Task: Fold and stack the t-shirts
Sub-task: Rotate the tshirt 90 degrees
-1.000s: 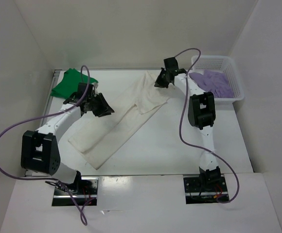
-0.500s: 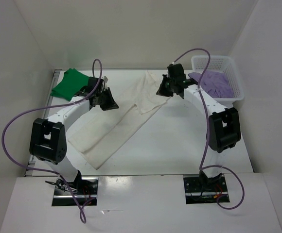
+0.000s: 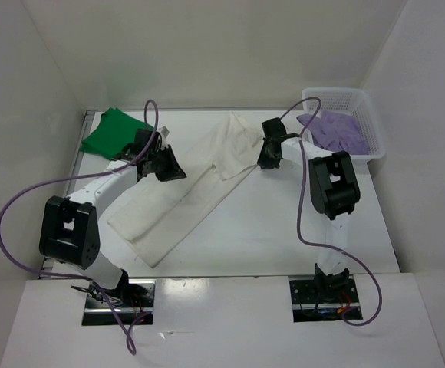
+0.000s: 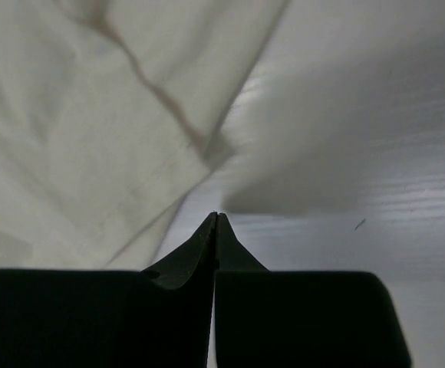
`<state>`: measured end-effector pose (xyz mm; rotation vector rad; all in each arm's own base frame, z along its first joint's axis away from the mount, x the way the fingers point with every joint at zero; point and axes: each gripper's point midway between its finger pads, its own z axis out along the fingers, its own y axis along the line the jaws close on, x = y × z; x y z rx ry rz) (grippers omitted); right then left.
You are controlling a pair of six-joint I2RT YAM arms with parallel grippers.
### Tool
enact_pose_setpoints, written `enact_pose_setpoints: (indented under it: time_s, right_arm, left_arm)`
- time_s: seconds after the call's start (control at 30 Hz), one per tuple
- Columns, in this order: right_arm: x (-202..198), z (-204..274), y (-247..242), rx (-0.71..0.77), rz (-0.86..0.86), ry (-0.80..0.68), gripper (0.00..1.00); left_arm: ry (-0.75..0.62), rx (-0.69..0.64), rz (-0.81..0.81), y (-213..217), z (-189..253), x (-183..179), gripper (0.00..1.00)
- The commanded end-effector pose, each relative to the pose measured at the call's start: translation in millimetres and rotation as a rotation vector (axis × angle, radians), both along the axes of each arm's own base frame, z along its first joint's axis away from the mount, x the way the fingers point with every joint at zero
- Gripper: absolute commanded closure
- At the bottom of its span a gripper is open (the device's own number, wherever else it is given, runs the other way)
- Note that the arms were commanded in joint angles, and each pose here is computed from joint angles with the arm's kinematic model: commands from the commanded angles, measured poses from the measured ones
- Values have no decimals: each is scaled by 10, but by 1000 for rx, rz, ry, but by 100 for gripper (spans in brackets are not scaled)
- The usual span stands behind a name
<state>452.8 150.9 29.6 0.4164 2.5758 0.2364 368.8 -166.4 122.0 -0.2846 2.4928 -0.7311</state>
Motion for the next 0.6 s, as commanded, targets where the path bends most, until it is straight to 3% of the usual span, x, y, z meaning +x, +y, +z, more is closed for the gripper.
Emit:
enact_pose_setpoints:
  time_s: [0.0, 0.23, 0.27, 0.33, 0.37, 0.4, 0.47, 0.53, 0.57]
  right_arm:
    - [365, -91, -202, -62, -58, -39, 100]
    - [688, -234, -8, -21, -7, -32, 100]
    - [895, -35, 82, 9, 2, -82, 100]
    - [1054, -117, 189, 32, 32, -72, 100]
    - [1312, 210, 276, 59, 38, -149, 100]
    - [1310, 114, 271, 44, 46, -114, 97]
    - [1439, 422, 323, 65, 52, -168, 89]
    - [1403, 890, 366, 104, 71, -234, 85]
    - [1298, 866, 305, 110, 70, -215, 82]
  left_arm:
    - [-75, -40, -33, -46, 254, -25, 88]
    - [-51, -62, -57, -95, 282, -56, 86]
    - [-61, -72, -65, -123, 336, -12, 86]
    - [-61, -85, -74, -182, 369, 3, 84]
    - [-58, -84, -74, -189, 358, 32, 83]
    - [-50, -83, -84, -239, 328, 50, 83]
    - [-40, -90, -108, -329, 300, 69, 81]
    - [-21, -72, -153, -451, 216, 82, 81]
    - [-13, -60, -145, -445, 162, 124, 80]
